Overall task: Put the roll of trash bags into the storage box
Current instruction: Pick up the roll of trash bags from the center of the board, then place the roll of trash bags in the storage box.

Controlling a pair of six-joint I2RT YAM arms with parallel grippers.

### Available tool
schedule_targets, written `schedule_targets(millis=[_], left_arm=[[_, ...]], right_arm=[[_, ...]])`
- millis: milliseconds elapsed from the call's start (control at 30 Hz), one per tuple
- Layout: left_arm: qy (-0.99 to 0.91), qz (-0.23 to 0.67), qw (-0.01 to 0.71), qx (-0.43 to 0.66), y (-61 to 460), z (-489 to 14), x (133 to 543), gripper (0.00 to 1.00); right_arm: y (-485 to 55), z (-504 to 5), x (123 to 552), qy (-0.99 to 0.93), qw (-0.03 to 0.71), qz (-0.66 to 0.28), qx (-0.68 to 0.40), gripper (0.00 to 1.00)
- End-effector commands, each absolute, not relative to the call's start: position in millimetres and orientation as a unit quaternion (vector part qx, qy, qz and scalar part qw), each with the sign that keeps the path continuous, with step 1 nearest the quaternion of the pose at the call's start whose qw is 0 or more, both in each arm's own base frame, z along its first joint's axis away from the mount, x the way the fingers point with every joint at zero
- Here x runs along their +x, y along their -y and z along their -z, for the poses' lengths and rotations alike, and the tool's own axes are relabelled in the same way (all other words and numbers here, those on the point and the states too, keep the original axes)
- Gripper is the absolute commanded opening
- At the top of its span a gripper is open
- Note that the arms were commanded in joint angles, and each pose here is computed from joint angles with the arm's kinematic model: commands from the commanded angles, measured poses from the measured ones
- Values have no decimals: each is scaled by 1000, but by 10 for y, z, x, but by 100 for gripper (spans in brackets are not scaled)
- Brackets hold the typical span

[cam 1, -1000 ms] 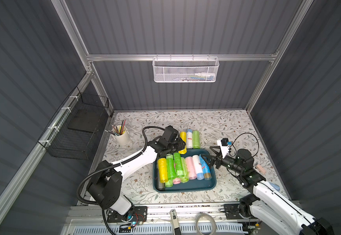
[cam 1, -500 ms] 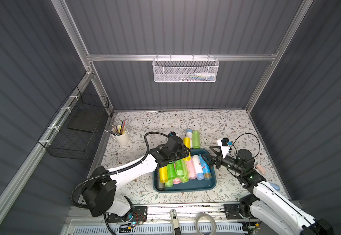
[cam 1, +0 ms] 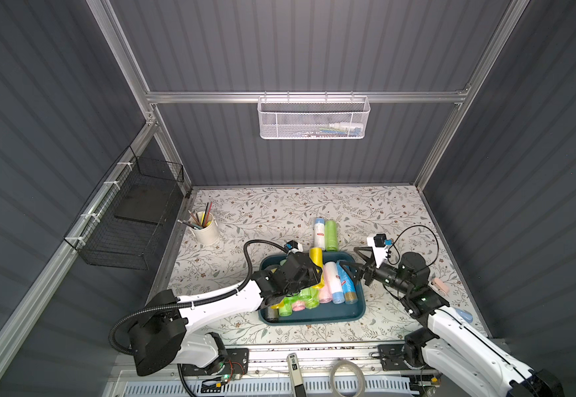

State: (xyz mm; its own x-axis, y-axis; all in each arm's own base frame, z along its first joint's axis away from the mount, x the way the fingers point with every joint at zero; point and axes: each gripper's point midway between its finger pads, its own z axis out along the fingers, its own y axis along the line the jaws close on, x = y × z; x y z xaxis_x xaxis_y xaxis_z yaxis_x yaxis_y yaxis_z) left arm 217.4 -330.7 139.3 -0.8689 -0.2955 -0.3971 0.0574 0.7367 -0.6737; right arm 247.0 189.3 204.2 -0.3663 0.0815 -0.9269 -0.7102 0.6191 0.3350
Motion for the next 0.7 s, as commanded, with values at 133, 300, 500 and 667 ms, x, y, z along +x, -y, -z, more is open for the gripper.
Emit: schedule_targets(millis=[133,300,500,667], left_arm=[[-879,387,261,-101,3334,-1463,2167,39],[-880,384,259,-101,3349,-1429,2140,39],[-892,356,259,-99,3324,-1304,2137,40],[-902,331,261,-94,3323,-1223,2142,40]], right_arm=[[-1898,-2054,2457,-728,524,-385,-217,99],[-1912,-2061,2454,-727,522,-390,-218,99],[-1910,-2041,2464,-729,520,-388,-218,99],[-1908,-2033,2470,-730,520,-387,-217,99]])
